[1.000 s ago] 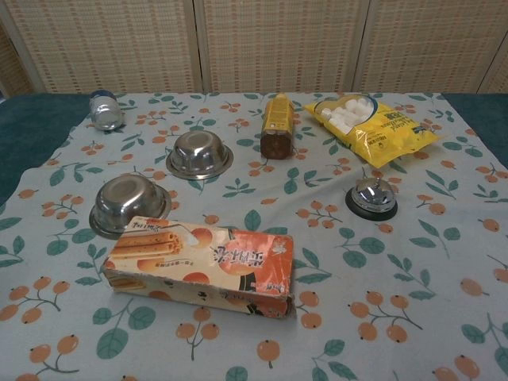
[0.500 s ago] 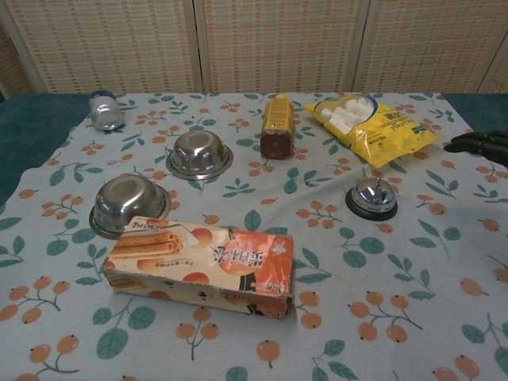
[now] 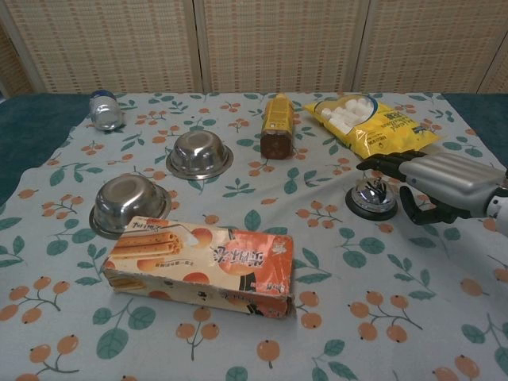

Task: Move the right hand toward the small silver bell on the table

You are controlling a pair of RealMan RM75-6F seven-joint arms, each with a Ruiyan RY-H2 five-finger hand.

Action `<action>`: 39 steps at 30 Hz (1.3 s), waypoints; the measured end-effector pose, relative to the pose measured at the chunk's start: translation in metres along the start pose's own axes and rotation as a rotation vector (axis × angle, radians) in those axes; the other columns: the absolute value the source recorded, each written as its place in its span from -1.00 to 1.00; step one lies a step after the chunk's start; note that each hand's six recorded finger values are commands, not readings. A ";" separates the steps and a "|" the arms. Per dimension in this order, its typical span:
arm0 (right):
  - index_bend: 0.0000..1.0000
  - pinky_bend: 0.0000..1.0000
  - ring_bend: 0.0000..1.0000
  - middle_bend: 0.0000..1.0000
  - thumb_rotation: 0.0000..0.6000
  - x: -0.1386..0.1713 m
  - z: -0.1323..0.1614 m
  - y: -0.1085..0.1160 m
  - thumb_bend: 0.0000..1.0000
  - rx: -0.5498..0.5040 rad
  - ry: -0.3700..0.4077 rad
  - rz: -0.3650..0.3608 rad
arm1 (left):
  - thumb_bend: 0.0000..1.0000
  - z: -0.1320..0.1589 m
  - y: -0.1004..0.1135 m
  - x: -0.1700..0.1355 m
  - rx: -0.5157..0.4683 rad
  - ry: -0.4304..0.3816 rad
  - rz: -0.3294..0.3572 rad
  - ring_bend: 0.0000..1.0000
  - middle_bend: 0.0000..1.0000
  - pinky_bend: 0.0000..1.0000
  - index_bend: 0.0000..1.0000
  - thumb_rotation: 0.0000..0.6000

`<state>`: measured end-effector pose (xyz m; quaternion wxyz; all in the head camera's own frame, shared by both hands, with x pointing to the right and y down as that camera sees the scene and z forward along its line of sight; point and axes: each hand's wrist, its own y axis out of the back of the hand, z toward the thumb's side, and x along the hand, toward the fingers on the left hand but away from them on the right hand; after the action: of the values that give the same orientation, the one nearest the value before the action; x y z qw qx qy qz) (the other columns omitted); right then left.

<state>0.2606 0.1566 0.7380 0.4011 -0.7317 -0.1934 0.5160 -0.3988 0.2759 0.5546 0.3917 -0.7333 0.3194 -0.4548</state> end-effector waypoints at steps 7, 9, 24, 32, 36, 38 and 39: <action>-1.00 -0.97 -1.00 -1.00 1.00 -0.024 0.014 -0.010 0.84 0.013 0.005 0.007 | -0.14 -0.002 0.002 0.000 -0.005 0.005 0.004 -0.44 -0.19 -0.05 -0.26 1.00; -1.00 -0.97 -1.00 -1.00 1.00 -0.028 0.015 -0.012 0.84 0.014 0.004 0.013 | -0.14 -0.002 0.001 0.000 -0.005 0.003 0.003 -0.44 -0.19 -0.05 -0.26 1.00; -1.00 -0.97 -1.00 -1.00 1.00 -0.041 0.009 -0.021 0.84 0.026 -0.013 0.036 | -0.14 -0.002 -0.001 0.001 0.002 0.008 -0.006 -0.42 -0.16 -0.05 -0.25 1.00; -1.00 -0.96 -1.00 -1.00 1.00 -0.047 0.004 -0.028 0.84 0.027 -0.014 0.031 | -0.14 -0.002 -0.001 0.001 0.004 0.008 -0.004 -0.40 -0.15 -0.05 -0.25 1.00; -1.00 -0.96 -1.00 -1.00 1.00 -0.045 0.004 -0.019 0.84 0.028 -0.002 -0.011 | -0.14 -0.002 -0.001 0.000 0.004 0.008 -0.005 -0.40 -0.15 -0.05 -0.25 1.00; -1.00 -0.96 -1.00 -1.00 1.00 -0.041 0.004 -0.009 0.84 0.025 0.006 -0.052 | -0.14 -0.002 -0.001 0.000 0.004 0.009 -0.004 -0.40 -0.15 -0.05 -0.25 1.00; -1.00 -0.96 -1.00 -1.00 1.00 -0.038 0.003 -0.004 0.84 0.022 0.011 -0.071 | -0.14 -0.003 0.000 0.000 0.005 0.009 -0.003 -0.40 -0.15 -0.05 -0.25 1.00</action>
<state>0.2431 0.1341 0.7639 0.4283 -0.7227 -0.2115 0.4996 -0.4009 0.2750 0.5557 0.3913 -0.7309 0.3189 -0.4594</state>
